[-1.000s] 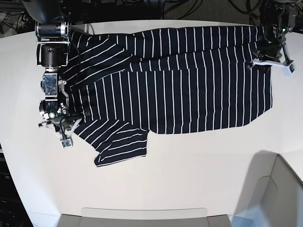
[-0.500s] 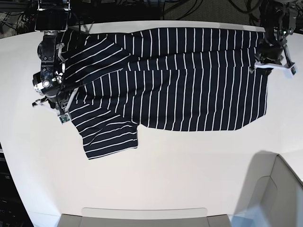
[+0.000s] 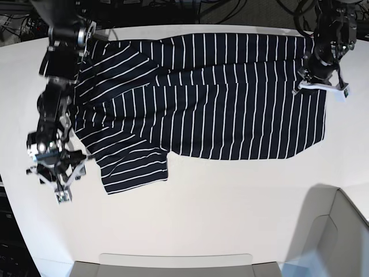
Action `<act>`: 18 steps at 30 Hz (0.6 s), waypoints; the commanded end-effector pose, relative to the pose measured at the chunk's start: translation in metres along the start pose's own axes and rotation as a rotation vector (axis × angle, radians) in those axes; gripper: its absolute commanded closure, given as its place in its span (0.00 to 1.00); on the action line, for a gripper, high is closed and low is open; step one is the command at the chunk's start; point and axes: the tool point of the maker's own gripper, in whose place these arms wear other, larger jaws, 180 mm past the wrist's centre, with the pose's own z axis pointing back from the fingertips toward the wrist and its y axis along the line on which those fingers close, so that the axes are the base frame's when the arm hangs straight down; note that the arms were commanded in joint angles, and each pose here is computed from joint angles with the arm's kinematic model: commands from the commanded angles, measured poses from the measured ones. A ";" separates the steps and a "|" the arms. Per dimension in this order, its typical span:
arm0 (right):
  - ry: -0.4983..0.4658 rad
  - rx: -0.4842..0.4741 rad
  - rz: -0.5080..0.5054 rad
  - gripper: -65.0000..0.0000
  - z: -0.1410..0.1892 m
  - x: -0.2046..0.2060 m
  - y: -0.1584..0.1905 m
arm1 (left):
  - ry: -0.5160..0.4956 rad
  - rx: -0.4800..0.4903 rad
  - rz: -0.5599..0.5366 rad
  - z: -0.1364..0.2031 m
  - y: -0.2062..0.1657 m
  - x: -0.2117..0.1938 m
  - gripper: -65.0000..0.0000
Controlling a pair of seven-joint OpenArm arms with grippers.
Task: Fold the T-shirt properly
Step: 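Reach the right gripper to the sleeve and grasp its hem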
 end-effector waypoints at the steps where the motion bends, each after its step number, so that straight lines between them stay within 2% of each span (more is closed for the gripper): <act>1: -0.057 -0.017 -0.003 0.47 0.001 0.029 -0.013 | -0.019 -0.017 -0.010 0.003 -0.007 0.010 1.00; 3: -0.059 0.012 -0.033 0.47 -0.014 0.046 -0.015 | -0.012 -0.026 -0.009 0.002 -0.011 0.010 1.00; 7: -0.044 0.099 -0.099 0.47 -0.051 0.050 -0.005 | -0.015 -0.034 -0.009 0.002 -0.013 0.012 1.00; 12: 0.004 0.192 -0.175 0.47 -0.083 0.033 0.016 | -0.015 -0.034 -0.009 0.002 -0.013 0.012 1.00; 18: 0.021 0.277 -0.223 0.47 -0.099 0.013 0.055 | -0.015 -0.034 -0.009 0.002 -0.013 0.012 1.00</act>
